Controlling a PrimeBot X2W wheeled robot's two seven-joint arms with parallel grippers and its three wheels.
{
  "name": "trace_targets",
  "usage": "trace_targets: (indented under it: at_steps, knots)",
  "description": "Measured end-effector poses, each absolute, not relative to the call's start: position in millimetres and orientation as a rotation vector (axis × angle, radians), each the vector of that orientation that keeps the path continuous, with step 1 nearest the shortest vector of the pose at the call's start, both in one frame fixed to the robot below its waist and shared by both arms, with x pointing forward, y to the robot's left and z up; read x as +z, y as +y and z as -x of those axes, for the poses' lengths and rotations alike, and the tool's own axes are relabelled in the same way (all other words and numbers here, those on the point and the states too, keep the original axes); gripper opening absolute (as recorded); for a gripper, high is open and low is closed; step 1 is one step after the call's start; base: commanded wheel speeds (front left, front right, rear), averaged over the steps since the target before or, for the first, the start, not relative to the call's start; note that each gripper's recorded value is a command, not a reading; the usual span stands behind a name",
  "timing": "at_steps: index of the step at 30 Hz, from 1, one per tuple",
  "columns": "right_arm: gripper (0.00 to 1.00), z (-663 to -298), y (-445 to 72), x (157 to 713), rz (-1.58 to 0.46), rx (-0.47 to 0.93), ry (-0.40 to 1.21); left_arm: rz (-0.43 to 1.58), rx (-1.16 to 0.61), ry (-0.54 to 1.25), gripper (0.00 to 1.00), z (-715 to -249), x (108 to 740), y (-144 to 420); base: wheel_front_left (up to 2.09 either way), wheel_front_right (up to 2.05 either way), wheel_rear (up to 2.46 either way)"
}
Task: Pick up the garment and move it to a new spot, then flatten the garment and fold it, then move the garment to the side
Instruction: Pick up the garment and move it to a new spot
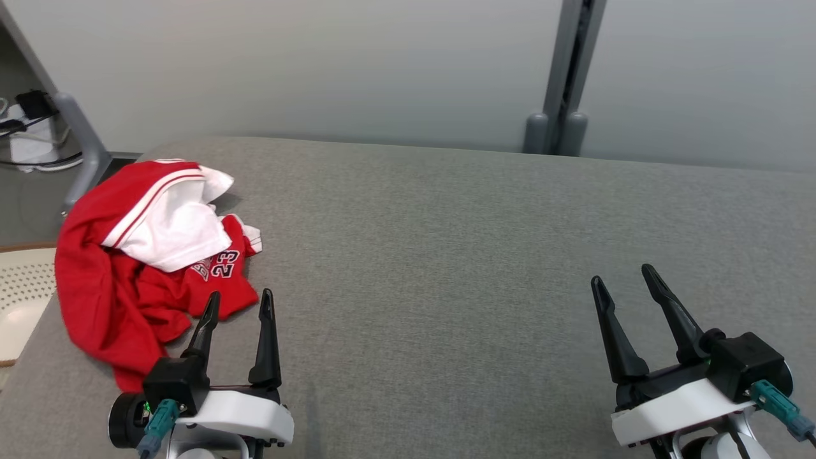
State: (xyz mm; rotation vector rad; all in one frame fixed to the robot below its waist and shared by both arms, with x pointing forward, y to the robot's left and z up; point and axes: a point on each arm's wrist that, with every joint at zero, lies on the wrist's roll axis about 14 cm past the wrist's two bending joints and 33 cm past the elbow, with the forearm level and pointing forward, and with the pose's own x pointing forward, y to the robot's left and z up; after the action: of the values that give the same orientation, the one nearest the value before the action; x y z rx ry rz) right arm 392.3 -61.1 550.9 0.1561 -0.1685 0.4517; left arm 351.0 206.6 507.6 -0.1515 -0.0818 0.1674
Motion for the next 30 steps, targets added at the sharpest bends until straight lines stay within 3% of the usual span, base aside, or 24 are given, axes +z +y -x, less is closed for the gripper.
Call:
trace_targets:
  at_steps: [17,30]
  knots:
    - [1.00,-390.4,37.1,543.4,-0.185,0.737,-0.120,0.143,0.437,-0.069,1.00,-287.3,498.3,281.2,0.00,0.00,0.00]
    - [1.00,-387.7,43.3,538.1,-0.203,0.759,-0.097,0.171,0.442,-0.058,1.00,-294.7,505.2,290.9,0.00,0.00,0.00]
